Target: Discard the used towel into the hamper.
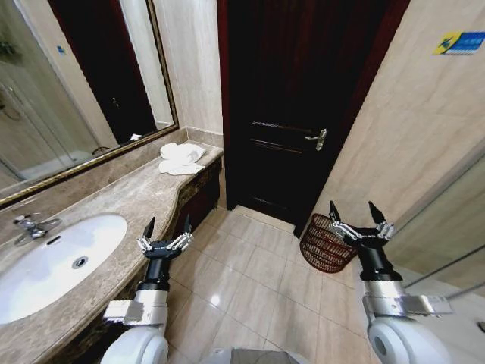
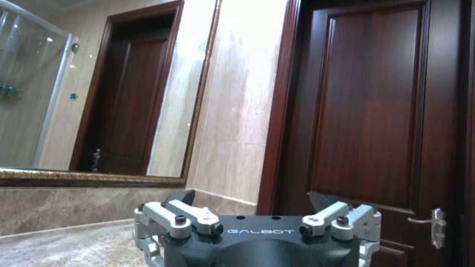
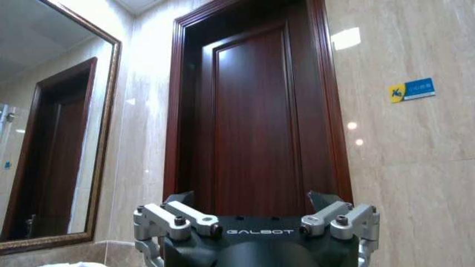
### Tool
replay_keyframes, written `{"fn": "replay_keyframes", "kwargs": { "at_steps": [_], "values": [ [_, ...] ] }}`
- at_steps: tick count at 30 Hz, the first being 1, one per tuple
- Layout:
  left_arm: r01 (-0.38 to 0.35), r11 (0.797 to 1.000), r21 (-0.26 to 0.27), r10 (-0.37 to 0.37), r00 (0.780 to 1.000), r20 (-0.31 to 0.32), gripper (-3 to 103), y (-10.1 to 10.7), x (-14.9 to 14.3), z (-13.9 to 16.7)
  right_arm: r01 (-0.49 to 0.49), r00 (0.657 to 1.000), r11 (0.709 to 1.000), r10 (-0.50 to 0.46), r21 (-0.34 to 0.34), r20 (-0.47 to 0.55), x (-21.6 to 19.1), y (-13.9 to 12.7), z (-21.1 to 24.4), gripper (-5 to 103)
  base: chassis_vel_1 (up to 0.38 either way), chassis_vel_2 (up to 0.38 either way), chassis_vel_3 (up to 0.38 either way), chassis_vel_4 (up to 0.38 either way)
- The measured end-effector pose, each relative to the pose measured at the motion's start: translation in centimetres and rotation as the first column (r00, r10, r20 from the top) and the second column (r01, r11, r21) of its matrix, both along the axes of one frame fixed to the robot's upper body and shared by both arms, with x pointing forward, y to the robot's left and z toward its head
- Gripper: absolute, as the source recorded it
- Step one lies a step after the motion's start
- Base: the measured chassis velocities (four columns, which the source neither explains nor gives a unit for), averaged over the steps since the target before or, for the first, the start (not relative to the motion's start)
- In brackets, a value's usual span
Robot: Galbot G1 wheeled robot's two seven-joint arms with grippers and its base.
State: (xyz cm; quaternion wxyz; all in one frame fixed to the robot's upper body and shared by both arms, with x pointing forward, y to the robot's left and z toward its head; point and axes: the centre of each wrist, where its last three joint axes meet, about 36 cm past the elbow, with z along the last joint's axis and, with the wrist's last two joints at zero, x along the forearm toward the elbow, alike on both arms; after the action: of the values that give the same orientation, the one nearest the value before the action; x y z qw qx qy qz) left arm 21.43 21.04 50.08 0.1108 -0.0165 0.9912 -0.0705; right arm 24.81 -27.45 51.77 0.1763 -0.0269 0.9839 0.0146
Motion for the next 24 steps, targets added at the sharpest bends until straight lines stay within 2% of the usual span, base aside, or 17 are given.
{"fn": "replay_keyframes", "kwargs": {
  "at_steps": [24],
  "values": [
    [0.0, 1.0, 0.003, 0.0, 1.0, 0.005, 100, 0.01, 0.01, 0.0, -0.022, 1.0, 1.0, 0.022, 0.002, 0.004, 0.22, -0.04, -0.09, 100, -0.039, 0.039, 0.044, -0.039]
  ]
}}
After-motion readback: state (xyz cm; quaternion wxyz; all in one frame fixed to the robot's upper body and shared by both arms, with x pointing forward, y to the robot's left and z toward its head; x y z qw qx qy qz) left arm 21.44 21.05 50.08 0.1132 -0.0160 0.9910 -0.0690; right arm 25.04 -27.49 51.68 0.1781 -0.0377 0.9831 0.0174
